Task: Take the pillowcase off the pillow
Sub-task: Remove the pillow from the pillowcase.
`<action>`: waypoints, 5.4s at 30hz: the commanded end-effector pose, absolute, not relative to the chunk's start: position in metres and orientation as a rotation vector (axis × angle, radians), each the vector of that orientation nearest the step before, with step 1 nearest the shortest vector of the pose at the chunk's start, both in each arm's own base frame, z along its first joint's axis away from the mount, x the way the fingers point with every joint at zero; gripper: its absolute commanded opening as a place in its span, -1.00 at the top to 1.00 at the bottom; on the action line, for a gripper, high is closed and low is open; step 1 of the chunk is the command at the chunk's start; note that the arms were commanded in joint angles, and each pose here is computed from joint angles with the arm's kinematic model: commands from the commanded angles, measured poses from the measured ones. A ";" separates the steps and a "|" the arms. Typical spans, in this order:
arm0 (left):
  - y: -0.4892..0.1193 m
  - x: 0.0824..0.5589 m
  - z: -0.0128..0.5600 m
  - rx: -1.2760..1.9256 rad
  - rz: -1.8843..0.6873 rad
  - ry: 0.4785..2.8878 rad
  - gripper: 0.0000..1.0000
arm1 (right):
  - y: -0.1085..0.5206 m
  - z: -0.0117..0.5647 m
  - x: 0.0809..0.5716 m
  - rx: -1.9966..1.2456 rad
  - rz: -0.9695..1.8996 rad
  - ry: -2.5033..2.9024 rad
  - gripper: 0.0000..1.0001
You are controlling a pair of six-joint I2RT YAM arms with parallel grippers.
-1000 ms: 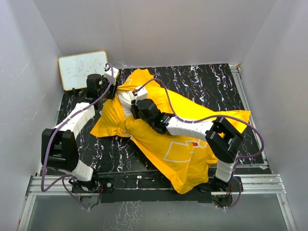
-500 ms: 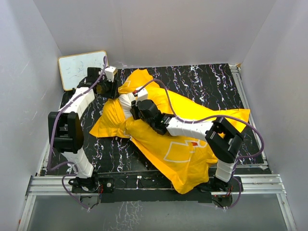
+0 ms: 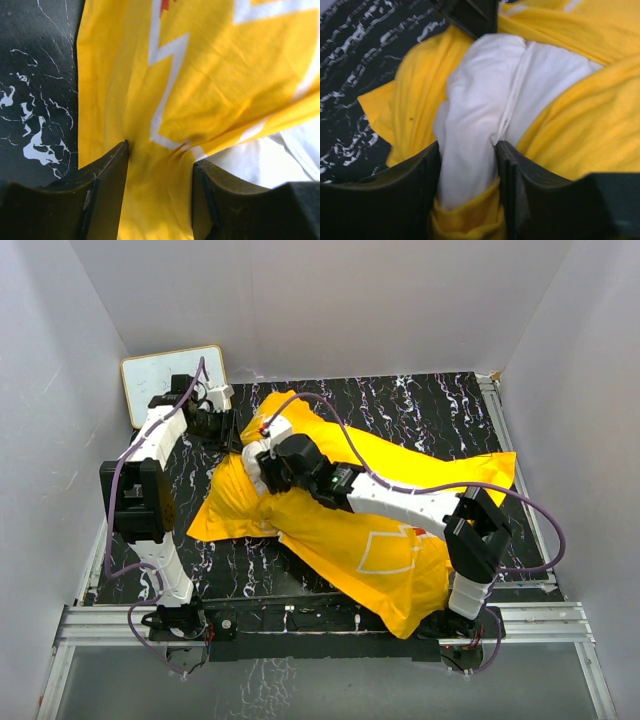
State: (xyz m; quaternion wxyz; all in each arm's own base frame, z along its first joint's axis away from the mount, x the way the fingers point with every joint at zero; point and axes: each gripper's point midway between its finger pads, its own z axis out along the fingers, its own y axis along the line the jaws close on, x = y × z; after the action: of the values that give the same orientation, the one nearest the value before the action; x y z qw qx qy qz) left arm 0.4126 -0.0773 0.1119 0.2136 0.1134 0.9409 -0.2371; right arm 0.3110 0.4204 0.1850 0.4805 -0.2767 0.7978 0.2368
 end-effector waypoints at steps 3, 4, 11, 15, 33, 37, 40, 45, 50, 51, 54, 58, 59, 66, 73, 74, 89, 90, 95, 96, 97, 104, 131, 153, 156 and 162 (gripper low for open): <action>-0.037 0.428 0.137 0.214 -0.450 2.586 1.00 | 0.441 0.225 0.317 -0.913 0.478 1.928 -0.36; -0.038 0.426 0.140 0.212 -0.458 2.583 1.00 | 0.443 0.224 0.324 -0.929 0.455 1.935 -0.39; -0.039 0.415 0.146 0.217 -0.461 2.573 1.00 | 0.443 0.191 0.359 -0.986 0.308 2.015 -0.42; -0.044 0.411 0.147 0.197 -0.500 2.584 1.00 | 0.445 0.178 0.377 -0.967 0.280 2.035 -0.42; -0.073 0.379 0.148 0.115 -0.759 2.640 1.00 | 0.487 0.219 0.375 -1.105 0.480 1.834 -0.68; -0.075 0.371 0.146 0.117 -0.777 2.647 1.00 | 0.488 0.207 0.382 -1.114 0.450 1.845 -0.69; -0.075 0.369 0.149 0.133 -0.779 2.642 1.00 | 0.473 0.181 0.393 -1.076 0.389 1.919 -0.64; -0.073 0.369 0.156 0.151 -0.770 2.628 1.00 | 0.431 0.124 0.407 -0.989 0.192 2.065 -0.12; -0.058 0.374 0.161 0.136 -0.722 2.607 1.00 | 0.389 0.073 0.407 -0.908 -0.025 2.211 0.79; -0.052 0.377 0.163 0.136 -0.700 2.599 1.00 | 0.379 0.066 0.405 -0.880 -0.071 2.235 0.84; -0.031 0.388 0.169 0.118 -0.621 2.556 1.00 | 0.357 0.050 0.388 -0.860 -0.107 2.272 0.84; -0.004 0.406 0.176 0.095 -0.517 2.489 1.00 | 0.330 0.035 0.351 -0.869 -0.108 2.266 0.85; 0.002 0.409 0.173 0.105 -0.473 2.484 1.00 | 0.323 0.033 0.341 -0.865 -0.099 2.274 0.85; 0.040 0.421 0.135 0.131 -0.174 2.476 1.00 | 0.319 0.093 0.296 -0.663 0.310 2.155 0.84; 0.066 0.421 0.109 0.125 0.036 2.503 1.00 | 0.324 0.192 0.299 -0.469 0.602 1.909 0.84; 0.065 0.419 0.106 0.135 0.039 2.512 1.00 | 0.326 0.193 0.300 -0.474 0.600 1.913 0.84; -0.031 0.392 0.037 0.251 -0.221 2.785 0.09 | 0.370 0.245 0.273 -0.645 0.888 1.749 0.84; -0.035 0.395 0.035 0.242 -0.247 2.792 0.00 | 0.374 0.248 0.268 -0.658 0.922 1.737 0.84; -0.051 0.410 0.042 0.238 -0.348 2.735 -0.15 | 0.393 0.253 0.244 -0.755 1.071 1.706 0.84; -0.055 0.415 0.046 0.259 -0.371 2.699 -0.18 | 0.397 0.250 0.239 -0.781 1.094 1.709 0.84; -0.061 0.416 0.048 0.277 -0.404 2.676 -0.20 | 0.402 0.248 0.234 -0.807 1.116 1.711 0.84; -0.115 0.385 0.035 0.352 -0.669 2.704 -0.12 | 0.423 0.229 0.213 -0.963 1.197 1.732 0.84; -0.070 0.550 0.545 0.121 -0.222 1.393 1.00 | 0.394 0.427 0.277 -0.727 0.928 1.221 0.84; -0.191 0.342 0.662 0.631 -0.349 0.875 1.00 | 0.339 0.341 0.287 -0.482 0.760 1.341 0.84; -0.201 0.340 0.633 0.653 -0.441 0.964 1.00 | 0.320 0.311 0.275 -0.466 0.728 1.407 0.84; -0.242 0.328 0.584 0.754 -0.808 1.173 1.00 | 0.286 0.330 0.245 -0.630 0.624 1.300 0.82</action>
State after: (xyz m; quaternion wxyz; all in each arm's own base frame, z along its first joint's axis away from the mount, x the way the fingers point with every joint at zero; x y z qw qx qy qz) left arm 0.3351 -0.2564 0.5379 0.6601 0.3723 0.5580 -0.3382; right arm 0.2619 0.2864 0.4049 0.7709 -0.1623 0.5109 0.3440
